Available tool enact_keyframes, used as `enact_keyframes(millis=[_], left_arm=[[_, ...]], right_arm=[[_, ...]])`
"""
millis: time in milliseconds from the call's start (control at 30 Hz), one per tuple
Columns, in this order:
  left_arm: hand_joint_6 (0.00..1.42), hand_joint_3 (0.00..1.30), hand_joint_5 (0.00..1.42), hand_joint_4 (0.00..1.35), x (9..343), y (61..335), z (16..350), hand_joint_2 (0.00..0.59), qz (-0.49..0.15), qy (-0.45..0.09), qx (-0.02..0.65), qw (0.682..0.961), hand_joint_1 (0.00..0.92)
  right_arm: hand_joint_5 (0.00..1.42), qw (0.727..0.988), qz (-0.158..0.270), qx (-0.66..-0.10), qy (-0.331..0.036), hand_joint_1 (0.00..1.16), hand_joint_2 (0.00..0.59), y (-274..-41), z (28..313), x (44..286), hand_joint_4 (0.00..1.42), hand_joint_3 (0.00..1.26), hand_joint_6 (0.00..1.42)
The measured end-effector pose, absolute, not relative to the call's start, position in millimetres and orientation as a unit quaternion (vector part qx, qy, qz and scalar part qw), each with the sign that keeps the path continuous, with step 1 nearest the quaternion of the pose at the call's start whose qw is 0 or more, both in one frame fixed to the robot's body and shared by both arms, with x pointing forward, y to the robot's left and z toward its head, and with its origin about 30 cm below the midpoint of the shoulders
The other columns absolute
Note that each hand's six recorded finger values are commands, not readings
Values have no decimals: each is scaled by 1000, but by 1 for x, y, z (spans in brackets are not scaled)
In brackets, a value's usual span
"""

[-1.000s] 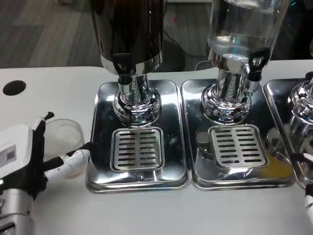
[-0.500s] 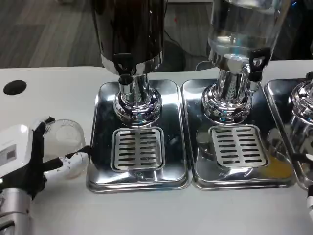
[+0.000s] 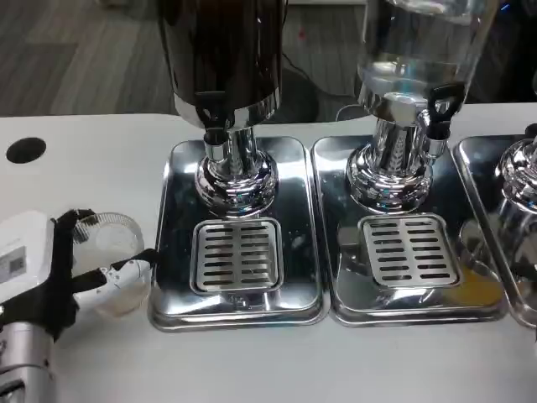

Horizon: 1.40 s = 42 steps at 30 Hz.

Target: Grasp the cup under the faucet to collect the drink, then remove the cup.

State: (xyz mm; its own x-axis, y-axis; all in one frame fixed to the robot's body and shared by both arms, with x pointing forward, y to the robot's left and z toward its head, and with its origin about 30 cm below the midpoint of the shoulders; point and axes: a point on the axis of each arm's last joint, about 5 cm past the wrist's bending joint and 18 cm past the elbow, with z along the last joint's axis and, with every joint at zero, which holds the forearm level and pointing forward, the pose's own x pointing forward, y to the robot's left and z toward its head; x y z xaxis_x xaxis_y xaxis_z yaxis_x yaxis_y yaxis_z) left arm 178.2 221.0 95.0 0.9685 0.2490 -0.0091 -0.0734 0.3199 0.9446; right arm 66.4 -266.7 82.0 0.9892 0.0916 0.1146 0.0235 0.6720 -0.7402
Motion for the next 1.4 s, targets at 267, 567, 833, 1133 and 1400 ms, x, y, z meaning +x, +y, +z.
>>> enact_keyframes(millis=[267,567,833,1133,1400], left_arm=[[748,458,663,510,176,220,92,124,106,67,573,810,365],[765,468,682,527,171,220,89,127,108,57,570,813,374],[779,482,700,532,167,219,93,138,115,43,566,815,381],[797,484,711,548,171,210,113,139,123,-15,553,824,382],[800,489,711,548,185,201,118,137,112,-32,545,830,382]], right_arm=[[26,912,19,-404,-72,340,586,-267,82,66,43,212,0],[26,912,20,-404,-72,339,586,-266,82,66,52,212,0],[26,912,24,-403,-73,339,586,-266,82,66,53,212,0],[26,912,27,-401,-75,339,586,-266,81,64,53,212,0],[33,914,30,-399,-75,338,586,-266,81,61,54,212,0]])
